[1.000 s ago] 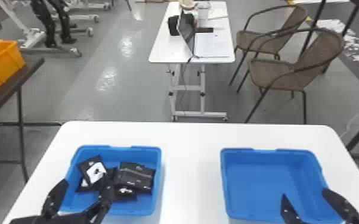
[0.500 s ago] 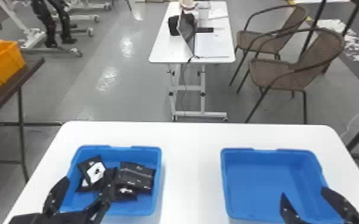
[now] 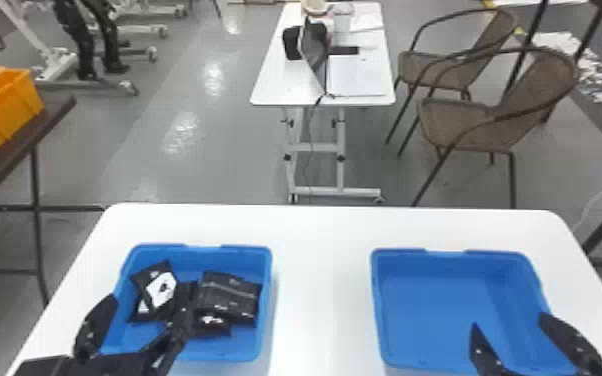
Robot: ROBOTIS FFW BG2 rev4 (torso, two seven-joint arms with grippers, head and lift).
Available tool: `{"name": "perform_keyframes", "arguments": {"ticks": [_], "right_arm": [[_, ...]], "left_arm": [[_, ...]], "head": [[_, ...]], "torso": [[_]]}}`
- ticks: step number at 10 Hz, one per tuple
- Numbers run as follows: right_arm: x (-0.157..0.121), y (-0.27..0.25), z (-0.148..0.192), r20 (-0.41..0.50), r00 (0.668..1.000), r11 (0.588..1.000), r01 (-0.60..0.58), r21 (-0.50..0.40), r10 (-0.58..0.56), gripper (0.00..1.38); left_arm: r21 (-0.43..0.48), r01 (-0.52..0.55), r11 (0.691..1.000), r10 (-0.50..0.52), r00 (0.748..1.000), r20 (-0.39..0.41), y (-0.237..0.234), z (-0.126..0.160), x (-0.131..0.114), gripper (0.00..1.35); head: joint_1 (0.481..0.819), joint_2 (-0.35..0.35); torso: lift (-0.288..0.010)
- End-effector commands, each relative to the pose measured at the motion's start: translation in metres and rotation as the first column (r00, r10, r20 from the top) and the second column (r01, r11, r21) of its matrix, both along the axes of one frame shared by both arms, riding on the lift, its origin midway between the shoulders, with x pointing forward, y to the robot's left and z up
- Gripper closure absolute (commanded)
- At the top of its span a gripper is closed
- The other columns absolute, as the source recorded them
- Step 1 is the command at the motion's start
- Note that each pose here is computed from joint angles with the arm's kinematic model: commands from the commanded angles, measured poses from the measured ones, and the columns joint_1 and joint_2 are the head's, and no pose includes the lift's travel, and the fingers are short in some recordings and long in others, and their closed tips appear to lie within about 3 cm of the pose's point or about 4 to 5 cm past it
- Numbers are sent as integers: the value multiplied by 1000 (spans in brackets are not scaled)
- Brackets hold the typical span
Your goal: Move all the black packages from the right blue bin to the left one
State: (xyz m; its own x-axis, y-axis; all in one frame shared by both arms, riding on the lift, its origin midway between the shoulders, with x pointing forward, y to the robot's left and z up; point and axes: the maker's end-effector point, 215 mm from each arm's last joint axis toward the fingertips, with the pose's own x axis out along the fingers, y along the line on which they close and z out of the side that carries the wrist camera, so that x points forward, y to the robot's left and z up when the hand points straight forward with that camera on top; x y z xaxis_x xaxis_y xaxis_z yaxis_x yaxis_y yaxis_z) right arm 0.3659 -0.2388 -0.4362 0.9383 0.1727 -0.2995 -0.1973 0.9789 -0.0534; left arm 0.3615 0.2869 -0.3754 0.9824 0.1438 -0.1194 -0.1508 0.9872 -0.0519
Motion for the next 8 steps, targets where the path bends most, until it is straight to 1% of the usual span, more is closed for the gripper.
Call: {"name": "perform_keyframes", "arguments": {"ticks": [1,8], "right_arm": [[0,0,0,-1,1000,1000,0,3,0,171],[0,1,-1,-3,1000,1000,-1,5,1,171]], "left_arm": [[0,0,1000,0,1000,0,0,0,0,206],[-3,1,1000,-1,1000,2,0,-1,1,206]], "head": [[695,77],[695,78]], "torso": [[-40],[-40]]}}
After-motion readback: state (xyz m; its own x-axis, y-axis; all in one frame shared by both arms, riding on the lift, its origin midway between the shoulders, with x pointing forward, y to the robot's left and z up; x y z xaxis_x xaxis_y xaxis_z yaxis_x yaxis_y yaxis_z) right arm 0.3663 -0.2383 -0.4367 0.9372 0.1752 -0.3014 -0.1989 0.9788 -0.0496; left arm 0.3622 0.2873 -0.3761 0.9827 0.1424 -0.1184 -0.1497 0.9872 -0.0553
